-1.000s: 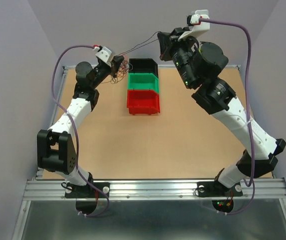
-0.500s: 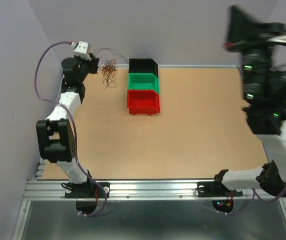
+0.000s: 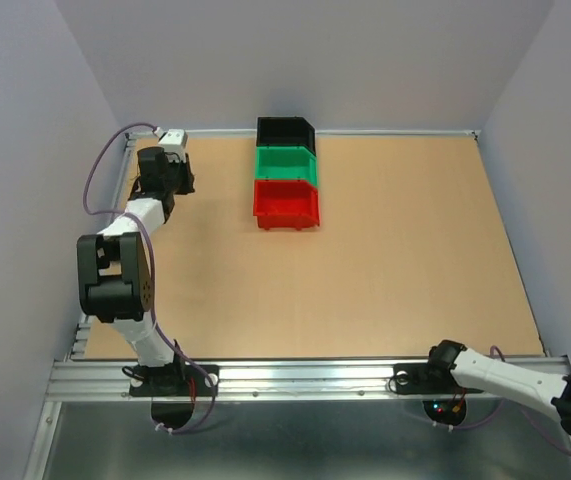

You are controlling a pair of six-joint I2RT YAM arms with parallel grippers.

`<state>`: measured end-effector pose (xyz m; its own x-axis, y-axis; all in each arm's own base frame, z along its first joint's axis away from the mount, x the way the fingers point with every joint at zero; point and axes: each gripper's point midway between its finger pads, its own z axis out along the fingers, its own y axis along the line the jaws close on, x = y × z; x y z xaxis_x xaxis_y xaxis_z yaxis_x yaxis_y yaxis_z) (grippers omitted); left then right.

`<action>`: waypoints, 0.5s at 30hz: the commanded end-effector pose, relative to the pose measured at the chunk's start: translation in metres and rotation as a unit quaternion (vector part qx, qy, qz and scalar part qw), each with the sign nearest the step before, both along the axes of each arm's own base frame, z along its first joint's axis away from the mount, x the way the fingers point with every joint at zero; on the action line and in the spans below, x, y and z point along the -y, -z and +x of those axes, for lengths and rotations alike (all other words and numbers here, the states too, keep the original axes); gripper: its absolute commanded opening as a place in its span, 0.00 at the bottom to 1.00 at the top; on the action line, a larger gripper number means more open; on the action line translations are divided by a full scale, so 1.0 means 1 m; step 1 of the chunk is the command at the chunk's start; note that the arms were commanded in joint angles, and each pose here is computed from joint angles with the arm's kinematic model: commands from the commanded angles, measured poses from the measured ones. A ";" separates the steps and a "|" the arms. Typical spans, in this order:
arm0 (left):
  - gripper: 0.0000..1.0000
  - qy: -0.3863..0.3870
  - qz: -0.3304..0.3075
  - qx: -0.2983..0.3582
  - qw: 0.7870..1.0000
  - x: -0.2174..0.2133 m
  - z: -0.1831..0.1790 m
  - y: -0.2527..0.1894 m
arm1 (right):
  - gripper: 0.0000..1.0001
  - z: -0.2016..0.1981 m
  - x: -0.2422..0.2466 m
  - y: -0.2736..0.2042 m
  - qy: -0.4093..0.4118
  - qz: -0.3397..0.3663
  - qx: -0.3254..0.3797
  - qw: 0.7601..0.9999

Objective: Untangle the cables

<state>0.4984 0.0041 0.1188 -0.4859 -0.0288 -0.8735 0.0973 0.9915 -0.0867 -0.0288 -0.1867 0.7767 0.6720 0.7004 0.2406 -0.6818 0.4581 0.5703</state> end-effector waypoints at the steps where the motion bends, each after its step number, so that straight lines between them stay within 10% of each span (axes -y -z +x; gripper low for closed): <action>1: 0.24 0.073 0.024 0.083 0.994 0.040 -0.009 -0.053 | 0.01 0.147 -0.179 0.014 -0.046 -0.199 -0.149 0.968; 12: 0.01 0.186 0.051 0.160 0.968 0.105 -0.060 -0.112 | 0.01 0.244 -0.326 0.147 -0.120 -0.359 -0.239 0.894; 15: 0.25 0.128 0.061 0.165 0.976 0.087 -0.058 -0.123 | 0.01 0.254 -0.350 0.180 -0.144 -0.389 -0.249 0.875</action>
